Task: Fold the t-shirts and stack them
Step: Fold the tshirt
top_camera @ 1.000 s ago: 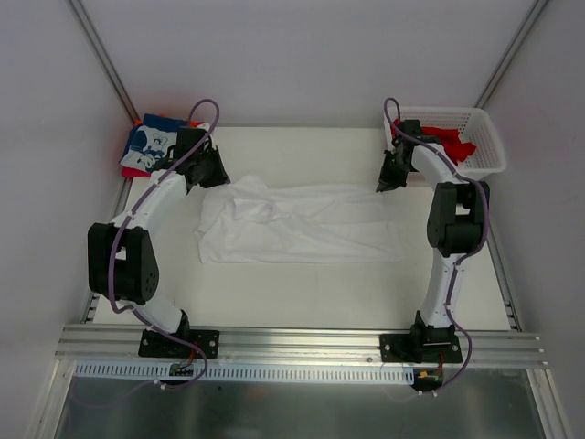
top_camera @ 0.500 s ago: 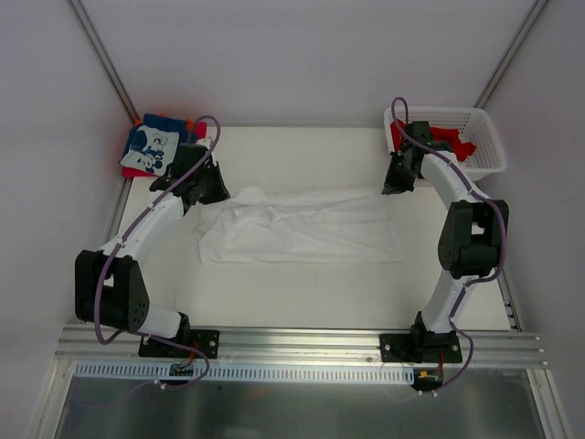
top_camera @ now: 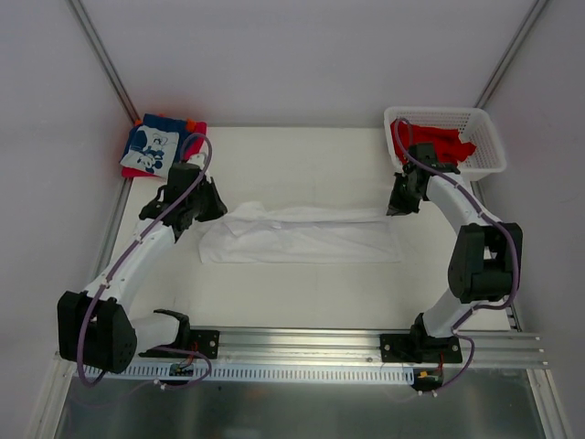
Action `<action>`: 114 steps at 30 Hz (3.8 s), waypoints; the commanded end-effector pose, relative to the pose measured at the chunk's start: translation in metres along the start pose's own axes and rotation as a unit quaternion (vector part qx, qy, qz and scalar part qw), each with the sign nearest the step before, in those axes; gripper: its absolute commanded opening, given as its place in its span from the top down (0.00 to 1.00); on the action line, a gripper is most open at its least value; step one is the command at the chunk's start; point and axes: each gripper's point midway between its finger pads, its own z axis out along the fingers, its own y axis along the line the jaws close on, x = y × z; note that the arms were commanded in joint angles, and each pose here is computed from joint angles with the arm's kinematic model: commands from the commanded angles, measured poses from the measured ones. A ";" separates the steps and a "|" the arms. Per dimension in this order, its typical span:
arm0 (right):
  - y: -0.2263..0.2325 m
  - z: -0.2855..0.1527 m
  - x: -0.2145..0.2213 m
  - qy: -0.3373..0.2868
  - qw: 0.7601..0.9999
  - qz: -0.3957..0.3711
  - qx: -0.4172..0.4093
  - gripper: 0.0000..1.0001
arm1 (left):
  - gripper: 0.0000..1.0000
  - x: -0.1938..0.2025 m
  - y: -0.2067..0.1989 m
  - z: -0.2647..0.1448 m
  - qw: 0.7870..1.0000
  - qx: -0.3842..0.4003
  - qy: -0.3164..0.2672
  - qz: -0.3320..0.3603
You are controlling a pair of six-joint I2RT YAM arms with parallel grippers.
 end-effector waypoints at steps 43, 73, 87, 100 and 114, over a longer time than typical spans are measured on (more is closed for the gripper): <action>-0.039 0.012 0.083 0.021 0.999 0.009 0.040 1.00 | 1.00 0.130 0.021 -0.012 0.997 0.020 0.049 -0.049; -0.045 -0.070 0.075 -0.080 0.994 0.028 0.066 0.01 | 0.01 0.112 -0.007 -0.041 0.999 0.038 -0.027 -0.024; 0.017 -0.038 0.047 -0.040 0.998 -0.010 -0.038 0.00 | 0.01 0.094 0.019 -0.047 0.995 -0.055 -0.066 -0.041; 0.026 -0.026 0.076 -0.029 0.998 -0.035 -0.045 0.00 | 0.04 0.111 0.045 -0.007 0.986 -0.135 -0.061 -0.078; -0.001 -0.064 0.115 -0.066 0.996 -0.044 -0.030 0.00 | 0.13 0.101 0.063 0.007 0.976 -0.191 -0.092 -0.055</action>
